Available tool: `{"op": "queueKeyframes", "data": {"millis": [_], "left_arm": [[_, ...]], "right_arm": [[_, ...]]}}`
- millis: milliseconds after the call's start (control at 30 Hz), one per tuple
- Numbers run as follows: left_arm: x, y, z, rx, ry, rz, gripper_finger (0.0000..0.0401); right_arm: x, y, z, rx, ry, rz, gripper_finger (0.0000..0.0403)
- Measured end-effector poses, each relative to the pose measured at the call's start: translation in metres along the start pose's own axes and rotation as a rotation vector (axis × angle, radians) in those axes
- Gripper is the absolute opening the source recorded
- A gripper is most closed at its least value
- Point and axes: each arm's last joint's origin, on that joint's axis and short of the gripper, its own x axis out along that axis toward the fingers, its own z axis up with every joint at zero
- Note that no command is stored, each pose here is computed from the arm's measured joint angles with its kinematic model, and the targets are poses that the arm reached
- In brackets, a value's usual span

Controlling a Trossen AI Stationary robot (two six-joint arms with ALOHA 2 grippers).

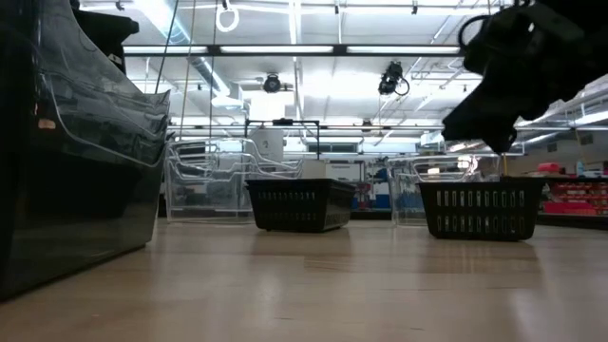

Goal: Stack baskets by color
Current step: Stack the right black bin on top of the left black bins

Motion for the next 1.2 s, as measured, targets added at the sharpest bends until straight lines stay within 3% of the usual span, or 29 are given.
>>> {"op": "queueKeyframes", "data": {"millis": [267, 500, 833, 1200], "left_arm": [[0.000, 0.000, 0.000, 0.000, 0.000, 0.000, 0.0024], [0.000, 0.000, 0.000, 0.000, 0.000, 0.000, 0.0017], [0.000, 0.000, 0.000, 0.001, 0.000, 0.000, 0.0029], [0.000, 0.000, 0.000, 0.001, 0.000, 0.000, 0.0021]], "right_arm": [[0.037, 0.033, 0.009, -0.084, 0.238, -0.063, 0.0119], [0.051, 0.053, 0.016, -0.160, 0.468, -0.188, 0.0119], [0.054, 0.067, 0.028, -0.174, 0.522, -0.208, 0.0119], [0.046, 0.063, 0.029, -0.101, 0.634, -0.277, 0.0133]]}}
